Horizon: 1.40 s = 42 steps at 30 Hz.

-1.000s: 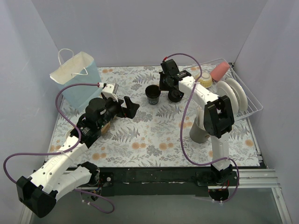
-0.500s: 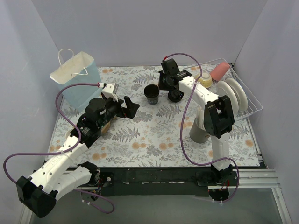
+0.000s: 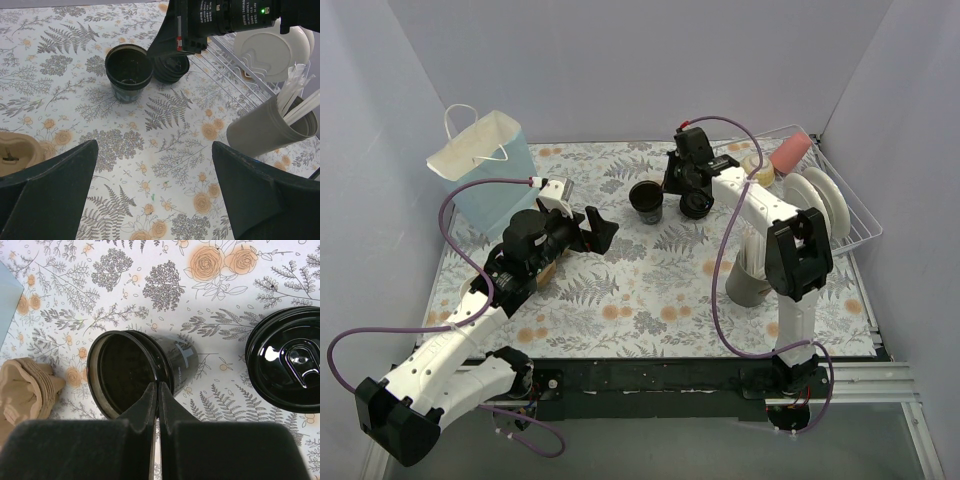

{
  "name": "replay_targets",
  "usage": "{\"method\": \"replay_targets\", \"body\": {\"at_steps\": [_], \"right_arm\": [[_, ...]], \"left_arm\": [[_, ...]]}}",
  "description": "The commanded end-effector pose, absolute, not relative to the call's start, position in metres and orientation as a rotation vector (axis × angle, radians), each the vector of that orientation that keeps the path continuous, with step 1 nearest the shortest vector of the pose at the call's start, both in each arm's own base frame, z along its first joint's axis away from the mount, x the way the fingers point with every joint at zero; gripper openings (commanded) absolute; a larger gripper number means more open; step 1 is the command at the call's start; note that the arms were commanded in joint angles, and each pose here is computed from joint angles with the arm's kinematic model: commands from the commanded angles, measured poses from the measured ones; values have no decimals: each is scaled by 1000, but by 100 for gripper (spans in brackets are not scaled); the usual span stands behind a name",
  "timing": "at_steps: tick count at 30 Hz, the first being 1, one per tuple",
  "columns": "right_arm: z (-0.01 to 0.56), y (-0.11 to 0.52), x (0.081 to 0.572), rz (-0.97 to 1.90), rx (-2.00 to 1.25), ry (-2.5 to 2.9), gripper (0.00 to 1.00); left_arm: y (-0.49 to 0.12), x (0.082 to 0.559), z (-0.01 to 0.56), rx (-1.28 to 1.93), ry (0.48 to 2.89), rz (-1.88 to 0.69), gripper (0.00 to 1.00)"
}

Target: Pack the takeout coffee

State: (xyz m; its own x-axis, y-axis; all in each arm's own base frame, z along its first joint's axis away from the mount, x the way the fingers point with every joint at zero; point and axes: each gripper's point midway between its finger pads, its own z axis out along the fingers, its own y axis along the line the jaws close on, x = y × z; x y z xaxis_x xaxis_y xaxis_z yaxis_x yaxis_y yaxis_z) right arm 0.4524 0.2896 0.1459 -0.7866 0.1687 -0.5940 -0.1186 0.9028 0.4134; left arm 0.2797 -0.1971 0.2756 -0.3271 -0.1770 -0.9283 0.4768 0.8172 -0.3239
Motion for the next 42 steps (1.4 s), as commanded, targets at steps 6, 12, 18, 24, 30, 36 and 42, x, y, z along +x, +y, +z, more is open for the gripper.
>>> {"method": "replay_targets", "body": {"at_steps": [6,12,18,24,30,36,42], "right_arm": [[194,292,458,760,66,2276,2],[210,291,460,802,71,2245,2],[229,292,458,843,54,2216,1],[254,291,451,867,39,2179,2],[276,290,431,928,-1,2153,1],[275,291,384,1060,-62,2167,1],[246,285,323,1169,-102,2187,1]], "left_arm": [[-198,280,286,243,1761,-671,98],[-197,281,284,235,1764,-661,98],[-195,283,283,223,1767,-652,98],[-186,288,285,178,1759,-604,98],[-174,291,289,124,1739,-550,98],[-159,293,293,60,1718,-490,98],[-157,294,292,50,1719,-482,98]]}}
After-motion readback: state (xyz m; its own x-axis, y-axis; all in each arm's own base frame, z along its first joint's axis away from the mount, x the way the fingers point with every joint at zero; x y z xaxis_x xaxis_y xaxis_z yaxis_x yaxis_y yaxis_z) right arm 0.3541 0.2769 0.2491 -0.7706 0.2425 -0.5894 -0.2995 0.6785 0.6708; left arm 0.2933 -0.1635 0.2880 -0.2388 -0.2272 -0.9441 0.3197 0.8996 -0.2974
